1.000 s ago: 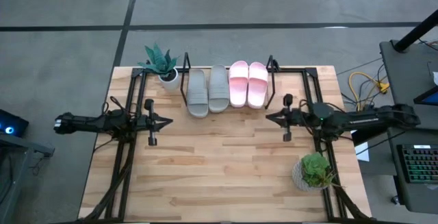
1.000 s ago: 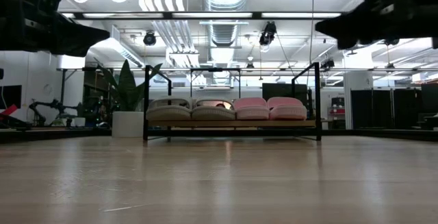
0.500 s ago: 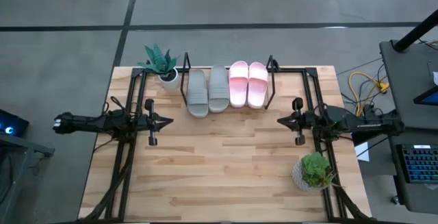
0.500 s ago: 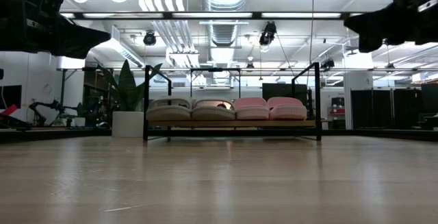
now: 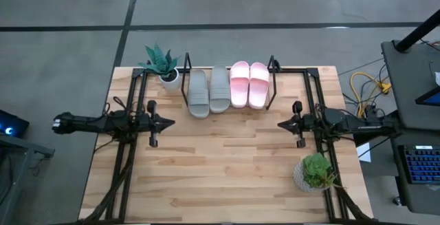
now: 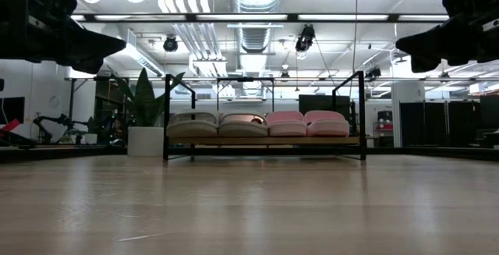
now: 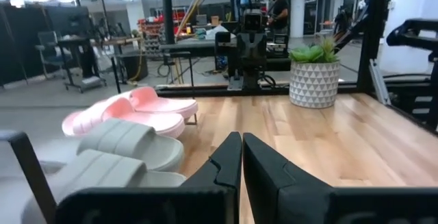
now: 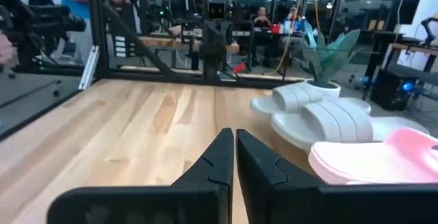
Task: Pick and place slides into the shelf
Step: Return to Home Position
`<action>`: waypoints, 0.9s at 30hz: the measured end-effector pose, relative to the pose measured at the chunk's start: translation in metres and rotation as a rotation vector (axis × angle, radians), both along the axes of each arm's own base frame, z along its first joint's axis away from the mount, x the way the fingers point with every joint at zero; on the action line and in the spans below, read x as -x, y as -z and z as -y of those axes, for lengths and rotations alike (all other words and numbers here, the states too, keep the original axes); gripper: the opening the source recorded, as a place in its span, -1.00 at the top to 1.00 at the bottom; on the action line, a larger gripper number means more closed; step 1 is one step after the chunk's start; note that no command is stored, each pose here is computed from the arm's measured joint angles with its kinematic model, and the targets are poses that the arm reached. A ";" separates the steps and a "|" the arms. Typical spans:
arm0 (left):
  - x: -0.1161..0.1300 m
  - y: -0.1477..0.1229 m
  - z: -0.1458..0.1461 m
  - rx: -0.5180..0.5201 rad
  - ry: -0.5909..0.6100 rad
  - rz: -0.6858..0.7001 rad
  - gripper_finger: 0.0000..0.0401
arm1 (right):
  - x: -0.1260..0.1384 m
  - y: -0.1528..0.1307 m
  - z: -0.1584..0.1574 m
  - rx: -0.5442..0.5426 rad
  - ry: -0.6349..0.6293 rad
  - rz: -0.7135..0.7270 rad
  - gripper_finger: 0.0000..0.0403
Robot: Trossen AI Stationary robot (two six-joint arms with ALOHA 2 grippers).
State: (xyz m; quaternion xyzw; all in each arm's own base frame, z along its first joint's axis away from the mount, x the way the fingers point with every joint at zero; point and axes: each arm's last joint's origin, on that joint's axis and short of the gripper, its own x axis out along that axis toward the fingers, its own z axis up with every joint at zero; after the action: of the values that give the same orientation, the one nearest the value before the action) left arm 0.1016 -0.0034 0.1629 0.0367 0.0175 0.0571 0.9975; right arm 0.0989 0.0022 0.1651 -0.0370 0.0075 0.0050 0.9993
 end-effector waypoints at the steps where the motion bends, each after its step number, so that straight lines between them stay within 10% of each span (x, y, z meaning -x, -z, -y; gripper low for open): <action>1: 0.000 0.000 0.000 0.019 0.000 -0.002 1.00 | 0.000 0.000 0.000 0.003 0.005 -0.004 0.96; 27: -0.001 0.001 0.001 0.035 0.018 -0.011 1.00 | -0.001 0.001 0.000 0.001 0.008 -0.010 0.96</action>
State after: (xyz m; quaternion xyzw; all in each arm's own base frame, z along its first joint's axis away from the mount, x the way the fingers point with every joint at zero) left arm 0.1028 -0.0040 0.1618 0.0195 0.0237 0.0478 0.9984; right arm 0.0996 0.0020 0.1645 -0.0376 0.0125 0.0010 0.9992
